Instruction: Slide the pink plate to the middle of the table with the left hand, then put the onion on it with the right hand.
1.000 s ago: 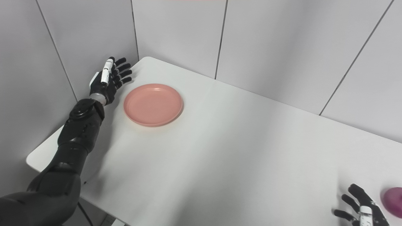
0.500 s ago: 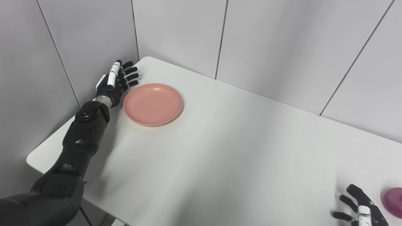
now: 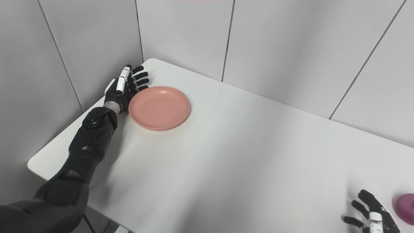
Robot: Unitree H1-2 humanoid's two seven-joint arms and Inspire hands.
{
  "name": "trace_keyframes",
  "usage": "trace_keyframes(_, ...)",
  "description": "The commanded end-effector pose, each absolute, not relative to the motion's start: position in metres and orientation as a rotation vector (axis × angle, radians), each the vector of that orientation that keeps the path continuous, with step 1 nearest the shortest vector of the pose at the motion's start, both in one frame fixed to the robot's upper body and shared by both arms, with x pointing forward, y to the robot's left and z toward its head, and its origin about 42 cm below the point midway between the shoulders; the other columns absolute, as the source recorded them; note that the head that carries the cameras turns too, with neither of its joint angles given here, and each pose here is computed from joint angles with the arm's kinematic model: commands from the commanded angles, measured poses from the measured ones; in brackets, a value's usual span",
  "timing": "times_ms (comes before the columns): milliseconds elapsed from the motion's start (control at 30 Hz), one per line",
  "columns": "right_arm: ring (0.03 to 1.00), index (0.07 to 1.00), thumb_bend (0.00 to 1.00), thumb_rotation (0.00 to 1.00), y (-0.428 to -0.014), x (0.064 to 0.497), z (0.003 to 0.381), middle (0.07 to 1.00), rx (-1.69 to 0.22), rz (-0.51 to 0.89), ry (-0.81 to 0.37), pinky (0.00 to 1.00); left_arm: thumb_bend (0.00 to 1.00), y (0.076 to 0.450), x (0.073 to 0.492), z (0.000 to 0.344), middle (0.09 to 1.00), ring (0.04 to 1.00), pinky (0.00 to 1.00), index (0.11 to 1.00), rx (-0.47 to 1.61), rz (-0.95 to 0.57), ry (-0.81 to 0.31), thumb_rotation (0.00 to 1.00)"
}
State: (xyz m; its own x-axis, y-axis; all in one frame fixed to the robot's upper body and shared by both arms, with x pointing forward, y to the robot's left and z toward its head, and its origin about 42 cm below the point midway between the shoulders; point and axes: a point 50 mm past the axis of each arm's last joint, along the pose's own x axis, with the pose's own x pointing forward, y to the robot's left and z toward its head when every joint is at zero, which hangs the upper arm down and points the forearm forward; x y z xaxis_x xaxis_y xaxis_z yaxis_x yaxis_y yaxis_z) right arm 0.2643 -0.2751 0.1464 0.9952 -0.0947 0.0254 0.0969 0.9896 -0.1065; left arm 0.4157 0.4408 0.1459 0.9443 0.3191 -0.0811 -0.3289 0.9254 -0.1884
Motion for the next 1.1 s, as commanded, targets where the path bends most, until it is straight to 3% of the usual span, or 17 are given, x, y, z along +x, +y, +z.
trace_keyframes(0,0.77,0.768,0.6,0.82,-0.275,0.268,0.162,0.814,-0.115,-0.091,-0.085,0.54,0.29,0.442,0.43,0.171,0.795,0.799,0.79,0.785,-0.187,0.312,-0.017,1.0)
trace_keyframes(133,0.774,0.776,0.54,0.83,-0.275,0.267,0.163,0.817,-0.117,-0.089,-0.087,0.56,0.3,0.44,0.429,0.17,0.803,0.804,0.79,0.791,-0.192,0.309,-0.015,1.0)
trace_keyframes(400,0.778,0.776,0.56,0.83,-0.275,0.268,0.161,0.817,-0.115,-0.092,-0.084,0.59,0.31,0.436,0.428,0.168,0.811,0.812,0.8,0.795,-0.203,0.295,-0.005,1.0)
trace_keyframes(533,0.781,0.777,0.51,0.83,-0.275,0.268,0.163,0.818,-0.115,-0.09,-0.083,0.6,0.3,0.433,0.429,0.166,0.8,0.798,0.79,0.784,-0.208,0.29,0.014,1.0)
trace_keyframes(833,0.777,0.776,0.57,0.83,-0.273,0.268,0.163,0.817,-0.12,-0.088,-0.082,0.56,0.3,0.425,0.431,0.161,0.802,0.801,0.78,0.78,-0.181,0.252,0.024,1.0)
trace_keyframes(1033,0.766,0.766,0.53,0.82,-0.274,0.268,0.162,0.806,-0.118,-0.091,-0.089,0.55,0.3,0.416,0.435,0.159,0.802,0.803,0.79,0.78,-0.186,0.234,0.029,1.0)
trace_keyframes(1067,0.76,0.763,0.56,0.82,-0.274,0.268,0.162,0.802,-0.121,-0.09,-0.091,0.54,0.31,0.414,0.435,0.159,0.8,0.802,0.79,0.779,-0.187,0.23,0.029,1.0)
